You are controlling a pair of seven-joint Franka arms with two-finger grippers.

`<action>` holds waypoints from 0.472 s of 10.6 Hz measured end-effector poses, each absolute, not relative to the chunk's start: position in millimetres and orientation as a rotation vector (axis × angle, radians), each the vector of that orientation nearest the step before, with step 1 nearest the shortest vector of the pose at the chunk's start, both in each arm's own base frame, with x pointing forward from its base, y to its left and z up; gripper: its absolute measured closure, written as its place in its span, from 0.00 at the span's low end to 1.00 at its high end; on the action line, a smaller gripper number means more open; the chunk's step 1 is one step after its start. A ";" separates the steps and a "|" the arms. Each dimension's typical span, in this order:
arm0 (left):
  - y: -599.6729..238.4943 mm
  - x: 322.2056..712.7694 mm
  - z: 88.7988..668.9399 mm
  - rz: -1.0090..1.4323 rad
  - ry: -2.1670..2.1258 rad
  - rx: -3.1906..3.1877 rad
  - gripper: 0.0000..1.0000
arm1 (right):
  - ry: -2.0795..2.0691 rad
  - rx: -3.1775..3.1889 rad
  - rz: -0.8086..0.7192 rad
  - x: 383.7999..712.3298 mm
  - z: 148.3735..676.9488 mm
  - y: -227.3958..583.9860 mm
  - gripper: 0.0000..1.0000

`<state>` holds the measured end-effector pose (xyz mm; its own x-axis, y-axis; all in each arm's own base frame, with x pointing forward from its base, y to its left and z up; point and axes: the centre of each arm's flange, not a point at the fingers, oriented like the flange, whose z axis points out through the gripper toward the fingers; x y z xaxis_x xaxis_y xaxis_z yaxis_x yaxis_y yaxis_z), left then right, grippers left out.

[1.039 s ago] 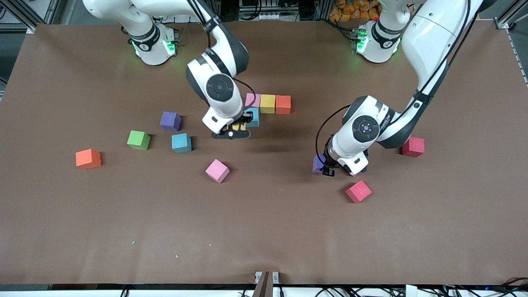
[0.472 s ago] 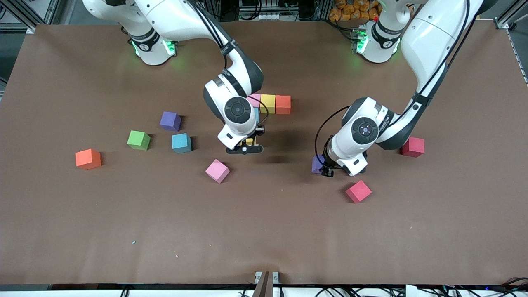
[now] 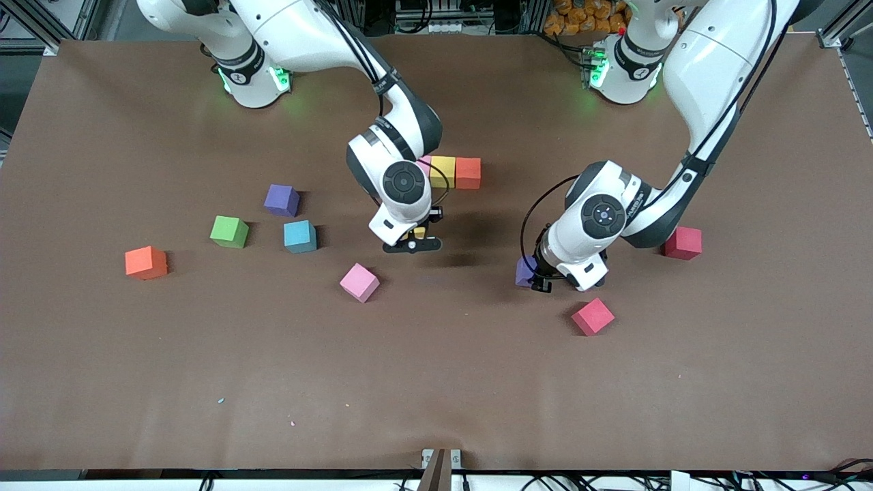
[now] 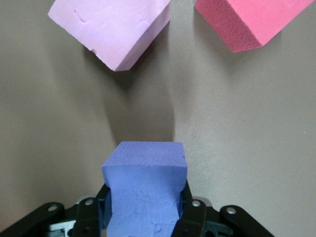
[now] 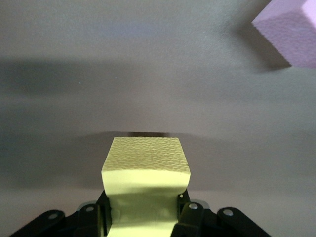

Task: Arrange 11 blocks into digit 3

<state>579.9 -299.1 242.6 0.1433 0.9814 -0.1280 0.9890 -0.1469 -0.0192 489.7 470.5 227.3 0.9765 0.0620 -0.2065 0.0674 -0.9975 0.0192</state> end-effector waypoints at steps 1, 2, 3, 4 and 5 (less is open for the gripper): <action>-299.1 579.9 242.4 -0.169 2.005 2.322 0.47 | 0.104 3.094 -0.324 488.2 223.3 471.5 0.48; -299.1 580.0 242.4 -0.169 2.005 2.322 0.47 | 0.105 3.091 -0.327 487.0 219.3 471.5 0.48; -299.1 580.1 242.5 -0.169 2.005 2.321 0.47 | 0.109 3.088 -0.330 484.7 215.8 472.1 0.48; -299.1 580.2 242.6 -0.169 2.005 2.321 0.47 | 0.117 3.082 -0.336 480.4 212.6 473.8 0.48; -299.1 580.2 242.5 -0.169 2.005 2.322 0.47 | 0.126 3.078 -0.339 475.9 209.9 475.8 0.48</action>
<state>580.2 -299.1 242.5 0.1430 0.9814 -0.1281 0.9890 -0.1466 -0.0194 475.9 475.8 209.9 0.9727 0.0760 -0.2191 0.0854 -0.9958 0.0335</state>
